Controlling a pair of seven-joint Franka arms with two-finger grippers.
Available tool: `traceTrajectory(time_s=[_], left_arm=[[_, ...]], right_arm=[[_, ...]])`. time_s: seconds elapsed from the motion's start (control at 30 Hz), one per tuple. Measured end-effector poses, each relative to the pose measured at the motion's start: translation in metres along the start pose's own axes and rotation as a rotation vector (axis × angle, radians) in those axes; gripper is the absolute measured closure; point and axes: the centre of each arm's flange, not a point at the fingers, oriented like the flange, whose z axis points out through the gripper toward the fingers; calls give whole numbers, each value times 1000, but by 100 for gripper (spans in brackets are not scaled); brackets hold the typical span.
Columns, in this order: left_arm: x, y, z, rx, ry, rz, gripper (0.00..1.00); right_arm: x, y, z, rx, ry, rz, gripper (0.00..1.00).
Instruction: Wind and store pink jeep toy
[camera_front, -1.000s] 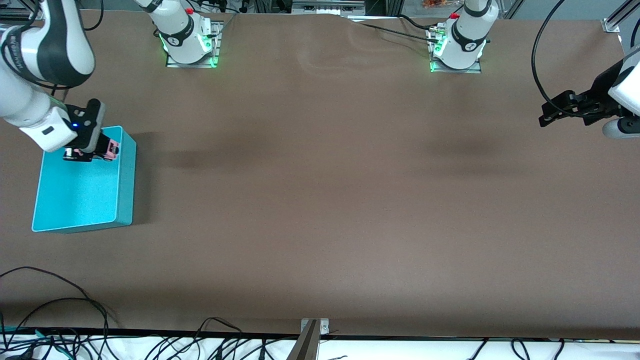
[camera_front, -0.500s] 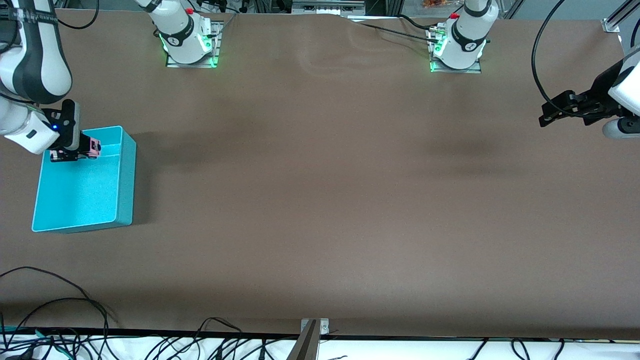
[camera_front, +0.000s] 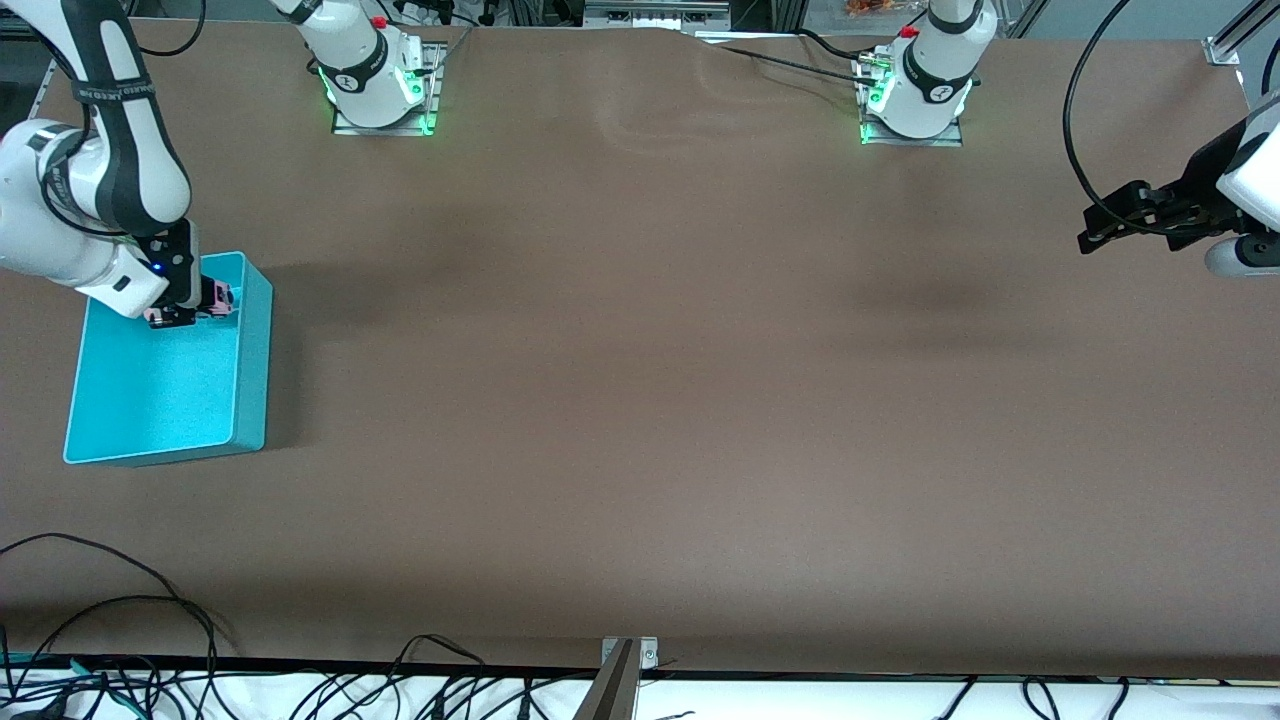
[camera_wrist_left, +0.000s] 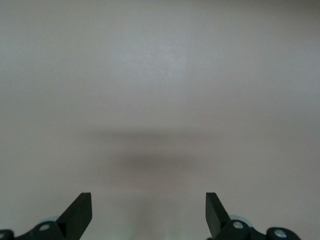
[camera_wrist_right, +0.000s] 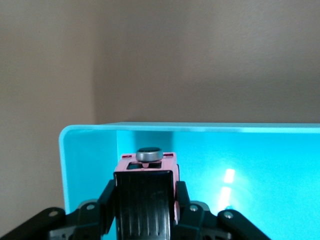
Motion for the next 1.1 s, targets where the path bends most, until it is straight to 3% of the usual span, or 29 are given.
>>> traceTrajectory(time_s=[0.6, 0.67, 0.73, 0.77, 0.87, 1.1], left_arm=[[0, 0, 0, 0, 0, 0, 0], [0, 0, 0, 0, 0, 0, 0], [0, 0, 0, 0, 0, 0, 0], [0, 0, 0, 0, 0, 0, 0], [0, 0, 0, 0, 0, 0, 0], [0, 0, 0, 0, 0, 0, 0]], right_arm=[[-11, -1, 43, -6, 61, 42, 48], [-12, 0, 41, -13, 62, 46, 44], [-13, 1, 36, -22, 61, 47, 36], [-13, 2, 33, -29, 60, 48, 27], [-14, 2, 21, -52, 56, 49, 17], [-12, -3, -11, -74, 69, 118, 12]])
